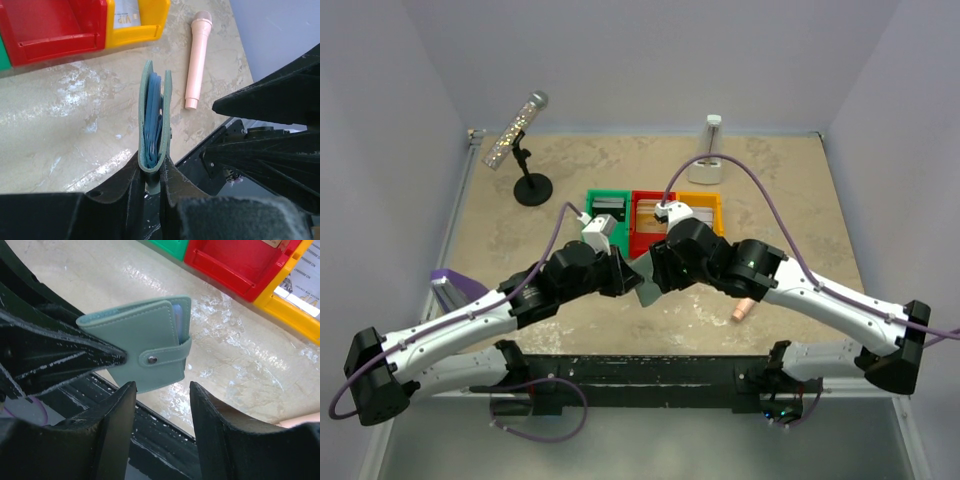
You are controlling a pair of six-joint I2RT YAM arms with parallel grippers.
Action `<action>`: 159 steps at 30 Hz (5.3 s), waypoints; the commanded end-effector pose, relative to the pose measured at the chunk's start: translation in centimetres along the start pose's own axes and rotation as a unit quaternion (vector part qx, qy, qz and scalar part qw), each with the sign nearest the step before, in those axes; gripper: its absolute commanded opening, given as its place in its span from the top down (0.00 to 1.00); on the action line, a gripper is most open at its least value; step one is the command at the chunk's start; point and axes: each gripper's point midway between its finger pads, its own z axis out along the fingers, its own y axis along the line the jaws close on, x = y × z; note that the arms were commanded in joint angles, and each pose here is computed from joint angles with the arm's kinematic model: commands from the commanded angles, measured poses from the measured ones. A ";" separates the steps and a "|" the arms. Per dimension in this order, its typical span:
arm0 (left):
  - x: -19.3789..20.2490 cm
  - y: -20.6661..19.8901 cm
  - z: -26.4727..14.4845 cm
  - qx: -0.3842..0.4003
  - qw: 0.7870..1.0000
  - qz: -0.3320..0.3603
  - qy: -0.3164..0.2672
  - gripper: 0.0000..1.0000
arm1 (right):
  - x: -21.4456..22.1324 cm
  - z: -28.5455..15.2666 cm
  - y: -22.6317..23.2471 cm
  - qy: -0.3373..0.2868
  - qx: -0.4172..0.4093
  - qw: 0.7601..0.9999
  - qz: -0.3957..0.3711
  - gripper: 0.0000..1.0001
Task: Take the credit cards out of the card holder
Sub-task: Pick up the card holder from the center of the board, then open the card holder.
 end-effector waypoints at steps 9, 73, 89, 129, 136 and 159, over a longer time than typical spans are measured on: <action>-2.7 -4.2 -1.2 0.050 0.998 -0.028 -0.027 1.00 | -1.9 1.2 1.5 -0.002 0.011 1.000 0.000 0.50; -2.7 -10.7 -4.6 0.190 0.977 -0.092 0.026 1.00 | 1.7 5.2 -1.9 0.058 0.114 0.985 -0.117 0.83; -2.3 -9.6 -4.7 0.173 0.981 -0.088 0.023 1.00 | 2.7 4.5 -1.9 0.066 0.101 0.988 -0.100 1.00; 0.4 -4.4 -5.2 0.234 0.969 0.064 -0.056 1.00 | 1.7 -5.2 -1.8 -0.045 -0.061 0.997 -0.009 0.36; 2.2 -7.6 -7.8 0.379 0.912 0.144 -0.068 1.00 | 1.3 -6.6 1.1 -0.079 -0.161 0.984 0.000 0.38; 4.3 -8.6 -8.8 0.483 0.857 0.176 -0.045 1.00 | 2.6 -8.6 1.1 -0.095 -0.203 0.975 0.006 0.41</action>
